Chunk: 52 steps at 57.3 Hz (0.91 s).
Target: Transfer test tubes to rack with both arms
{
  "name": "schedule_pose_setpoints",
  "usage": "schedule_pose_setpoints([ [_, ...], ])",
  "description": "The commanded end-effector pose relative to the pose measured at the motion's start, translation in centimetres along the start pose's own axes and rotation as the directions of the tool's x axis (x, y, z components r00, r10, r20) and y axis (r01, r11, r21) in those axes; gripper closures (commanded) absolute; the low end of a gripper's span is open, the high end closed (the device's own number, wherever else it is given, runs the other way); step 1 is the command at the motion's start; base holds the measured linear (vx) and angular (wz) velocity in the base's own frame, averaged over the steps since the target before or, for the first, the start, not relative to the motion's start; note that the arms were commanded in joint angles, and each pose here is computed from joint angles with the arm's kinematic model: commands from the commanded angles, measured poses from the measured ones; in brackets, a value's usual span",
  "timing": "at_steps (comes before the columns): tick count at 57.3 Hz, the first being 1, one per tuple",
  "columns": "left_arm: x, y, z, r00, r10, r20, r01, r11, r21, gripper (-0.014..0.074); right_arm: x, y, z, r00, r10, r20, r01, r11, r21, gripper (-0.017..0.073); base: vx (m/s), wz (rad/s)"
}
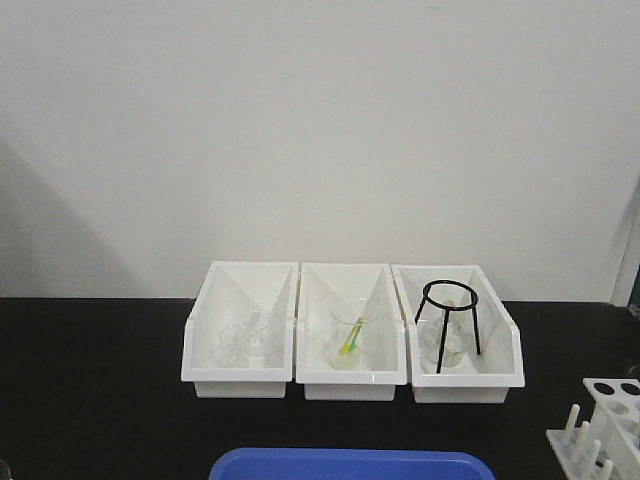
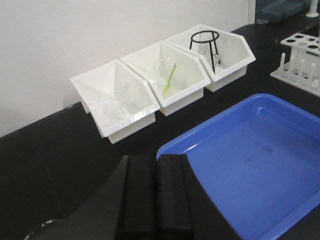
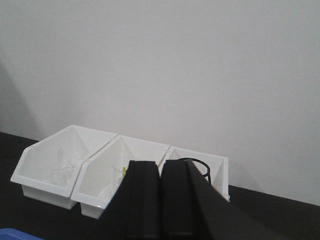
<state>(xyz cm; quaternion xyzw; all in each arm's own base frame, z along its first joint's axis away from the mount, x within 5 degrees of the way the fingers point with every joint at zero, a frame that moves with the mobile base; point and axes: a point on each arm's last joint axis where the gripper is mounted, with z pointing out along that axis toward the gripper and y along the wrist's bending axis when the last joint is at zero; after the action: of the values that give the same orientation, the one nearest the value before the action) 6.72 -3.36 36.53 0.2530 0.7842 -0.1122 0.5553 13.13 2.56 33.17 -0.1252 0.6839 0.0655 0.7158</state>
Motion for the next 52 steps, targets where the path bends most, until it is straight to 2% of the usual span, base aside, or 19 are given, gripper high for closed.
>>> schedule_pose_setpoints([
  [1, -0.3, 0.1, -0.2, 0.997, 0.005, 0.072, -0.005, 1.000, -0.001, 0.0611, -1.2, 0.1, -0.1, 0.999, 0.002, 0.041, -0.001, 1.000, -0.020, 0.0566, 0.00, 0.00],
  [15, 0.8, 0.4, -0.1, 1.000, 0.006, -0.023, -0.007, 0.999, -0.034, 0.0611, -1.2, 0.1, -0.1, 0.999, 0.002, 0.040, -0.002, 1.000, -0.019, 0.0566, 0.00, 0.00],
  [32, 1.0, 0.4, -0.1, 0.999, 0.004, -0.047, -0.006, 0.999, -0.041, 0.0611, -1.2, 0.1, -0.1, 0.999, 0.002, 0.040, -0.002, 1.000, -0.019, 0.0566, 0.00, 0.00],
  [37, 0.4, 0.3, 0.1, 0.999, 0.034, 0.012, -0.033, 0.999, -0.035, 0.0611, -1.2, 0.1, -0.1, 0.999, 0.002, 0.040, -0.002, 1.000, -0.019, 0.0566, 0.00, 0.00],
  [39, 0.2, 0.2, 0.1, 0.997, 0.064, 0.050, -0.063, 0.998, -0.025, 0.0611, -1.2, 0.1, -0.1, 0.999, 0.002, 0.040, -0.002, 1.000, -0.019, 0.0566, 0.00, 0.00],
  [42, -0.1, -0.2, 0.4, 0.983, 0.139, 0.121, -0.138, 0.990, -0.011, 0.0611, -1.2, 0.1, -0.1, 0.999, 0.002, 0.040, -0.002, 1.000, -0.019, 0.0566, 0.00, 0.00],
  [46, -0.2, -0.8, 0.9, 0.942, 0.253, 0.223, -0.258, 0.966, -0.005, 0.0611, -1.2, 0.1, -0.1, 0.999, 0.002, 0.040, -0.002, 1.000, -0.019, 0.0566, 0.00, 0.00],
  [48, -0.1, -1.1, 1.1, 0.931, 0.268, 0.249, -0.277, 0.961, 0.002, 0.0611, -1.2, 0.1, -0.1, 0.999, 0.002, 0.040, -0.002, 1.000, -0.019, 0.0566, 0.00, 0.00],
  [52, 0.3, -1.3, 1.5, 0.934, 0.246, 0.259, -0.260, 0.966, 0.018, 0.0611, -1.2, 0.1, -0.1, 0.999, 0.002, 0.040, -0.002, 1.000, -0.019, 0.0566, 0.00, 0.00],
])
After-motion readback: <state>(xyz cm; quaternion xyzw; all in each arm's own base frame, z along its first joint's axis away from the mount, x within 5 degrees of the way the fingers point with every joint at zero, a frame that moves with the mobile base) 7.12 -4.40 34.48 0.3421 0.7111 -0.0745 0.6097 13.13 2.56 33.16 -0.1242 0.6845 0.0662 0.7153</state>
